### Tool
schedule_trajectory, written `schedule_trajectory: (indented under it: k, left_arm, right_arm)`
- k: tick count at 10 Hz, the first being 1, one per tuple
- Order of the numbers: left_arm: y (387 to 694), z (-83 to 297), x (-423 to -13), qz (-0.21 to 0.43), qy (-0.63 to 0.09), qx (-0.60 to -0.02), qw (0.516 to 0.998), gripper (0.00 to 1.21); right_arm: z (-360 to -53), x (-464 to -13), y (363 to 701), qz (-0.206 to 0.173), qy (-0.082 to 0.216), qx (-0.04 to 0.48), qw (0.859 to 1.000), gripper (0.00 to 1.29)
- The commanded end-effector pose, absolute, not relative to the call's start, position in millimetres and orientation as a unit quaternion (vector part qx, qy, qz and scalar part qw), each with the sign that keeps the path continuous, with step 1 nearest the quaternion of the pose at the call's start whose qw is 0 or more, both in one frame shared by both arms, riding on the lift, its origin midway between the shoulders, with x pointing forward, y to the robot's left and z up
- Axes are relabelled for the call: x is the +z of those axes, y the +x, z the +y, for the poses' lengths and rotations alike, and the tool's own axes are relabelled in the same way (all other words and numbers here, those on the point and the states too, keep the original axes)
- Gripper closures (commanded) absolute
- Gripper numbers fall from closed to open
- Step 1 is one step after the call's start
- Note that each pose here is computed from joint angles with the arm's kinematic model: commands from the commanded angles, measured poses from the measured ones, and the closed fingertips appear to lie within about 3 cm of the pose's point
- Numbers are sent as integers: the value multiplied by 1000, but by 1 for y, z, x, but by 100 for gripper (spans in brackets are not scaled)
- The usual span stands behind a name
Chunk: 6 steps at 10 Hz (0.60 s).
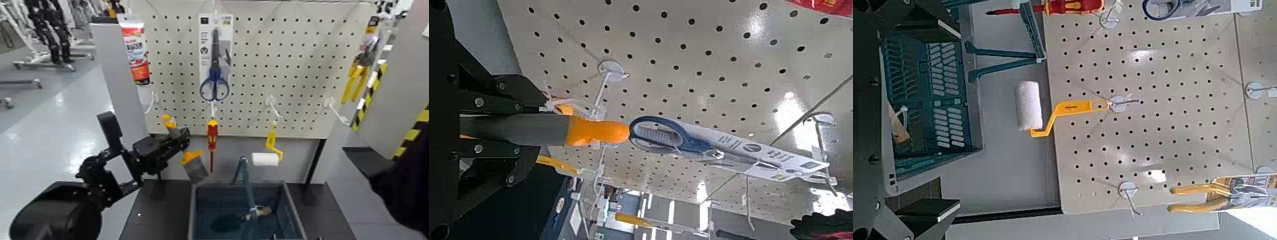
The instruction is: Put the yellow paint brush into the crate.
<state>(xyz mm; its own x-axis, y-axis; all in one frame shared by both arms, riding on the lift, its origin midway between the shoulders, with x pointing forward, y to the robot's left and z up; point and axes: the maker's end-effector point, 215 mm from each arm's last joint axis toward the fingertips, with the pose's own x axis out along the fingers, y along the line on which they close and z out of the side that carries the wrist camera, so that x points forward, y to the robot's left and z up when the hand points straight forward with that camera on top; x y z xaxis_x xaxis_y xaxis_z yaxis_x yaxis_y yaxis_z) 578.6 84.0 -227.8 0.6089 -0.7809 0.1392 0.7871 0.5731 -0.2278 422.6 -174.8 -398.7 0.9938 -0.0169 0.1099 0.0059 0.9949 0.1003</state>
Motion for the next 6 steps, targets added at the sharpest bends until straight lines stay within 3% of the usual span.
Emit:
schedule_trajectory:
  k: [1,6]
  left_arm:
    - [575,74,-245,-5,-185,-446,876,112]
    - [563,23,-311,53,-217,-459,860,112]
  right_arm:
    - [-174,-399,422,-55,51,-6,997,13]
    - [-172,-398,423,-56,53,-5,997,13]
